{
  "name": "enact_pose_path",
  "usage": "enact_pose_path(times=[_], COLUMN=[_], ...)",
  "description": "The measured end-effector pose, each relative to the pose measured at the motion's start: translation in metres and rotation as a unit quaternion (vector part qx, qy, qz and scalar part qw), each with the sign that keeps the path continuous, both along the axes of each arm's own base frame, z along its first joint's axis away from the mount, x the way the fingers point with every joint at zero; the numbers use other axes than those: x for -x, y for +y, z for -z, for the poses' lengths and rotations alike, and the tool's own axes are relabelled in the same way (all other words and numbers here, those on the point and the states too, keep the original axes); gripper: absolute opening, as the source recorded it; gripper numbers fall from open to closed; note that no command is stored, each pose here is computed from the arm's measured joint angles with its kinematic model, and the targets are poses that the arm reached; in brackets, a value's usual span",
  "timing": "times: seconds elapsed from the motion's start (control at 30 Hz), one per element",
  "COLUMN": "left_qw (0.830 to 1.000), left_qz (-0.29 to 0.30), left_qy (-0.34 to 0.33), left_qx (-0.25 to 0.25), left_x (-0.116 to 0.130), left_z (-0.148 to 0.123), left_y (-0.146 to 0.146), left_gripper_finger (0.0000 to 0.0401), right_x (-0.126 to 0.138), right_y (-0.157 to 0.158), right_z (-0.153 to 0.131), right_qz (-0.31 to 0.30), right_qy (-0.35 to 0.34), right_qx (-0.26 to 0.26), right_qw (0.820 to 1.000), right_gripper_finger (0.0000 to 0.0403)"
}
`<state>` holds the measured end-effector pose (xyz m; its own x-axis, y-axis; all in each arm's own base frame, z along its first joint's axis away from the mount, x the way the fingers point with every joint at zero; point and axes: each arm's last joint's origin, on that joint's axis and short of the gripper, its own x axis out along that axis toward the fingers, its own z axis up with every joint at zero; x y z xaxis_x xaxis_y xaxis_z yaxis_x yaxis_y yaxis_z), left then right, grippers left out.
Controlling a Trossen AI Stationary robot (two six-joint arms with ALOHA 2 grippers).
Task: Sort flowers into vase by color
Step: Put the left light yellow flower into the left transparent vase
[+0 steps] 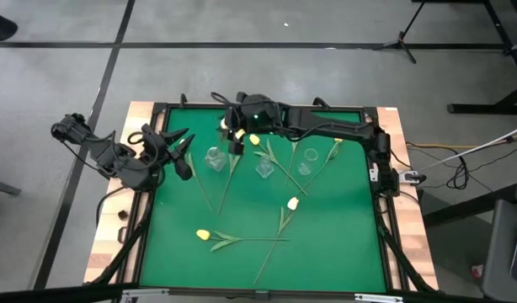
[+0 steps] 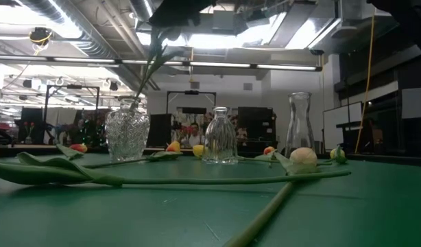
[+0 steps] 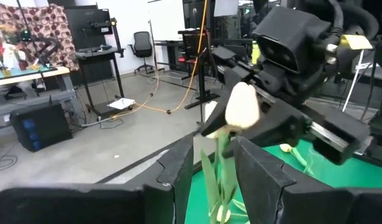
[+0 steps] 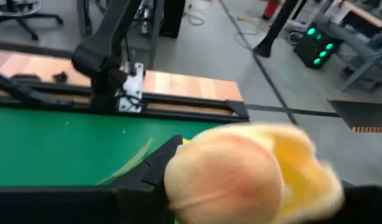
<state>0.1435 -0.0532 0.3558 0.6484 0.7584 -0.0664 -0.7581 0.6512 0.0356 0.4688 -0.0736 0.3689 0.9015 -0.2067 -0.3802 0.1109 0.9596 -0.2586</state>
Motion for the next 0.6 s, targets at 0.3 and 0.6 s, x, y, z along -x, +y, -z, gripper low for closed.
enact_pose_path(times=[0.3,0.6], left_qw=[1.000,1.000], left_qz=[-0.001,-0.001], left_qy=[-0.003,-0.004], left_qx=[0.004,0.005], left_x=[0.000,0.000], left_z=[0.001,0.001], left_y=[0.000,0.000], left_gripper_finger=[0.0114,0.0114], right_x=[0.001,0.013], right_y=[-0.001,-0.001], right_z=[0.001,-0.017], right_qz=[0.017,0.038], right_qy=[0.012,0.006], right_qx=[0.029,0.055], right_qw=[0.999,0.998], right_gripper_finger=[0.0264,0.0307])
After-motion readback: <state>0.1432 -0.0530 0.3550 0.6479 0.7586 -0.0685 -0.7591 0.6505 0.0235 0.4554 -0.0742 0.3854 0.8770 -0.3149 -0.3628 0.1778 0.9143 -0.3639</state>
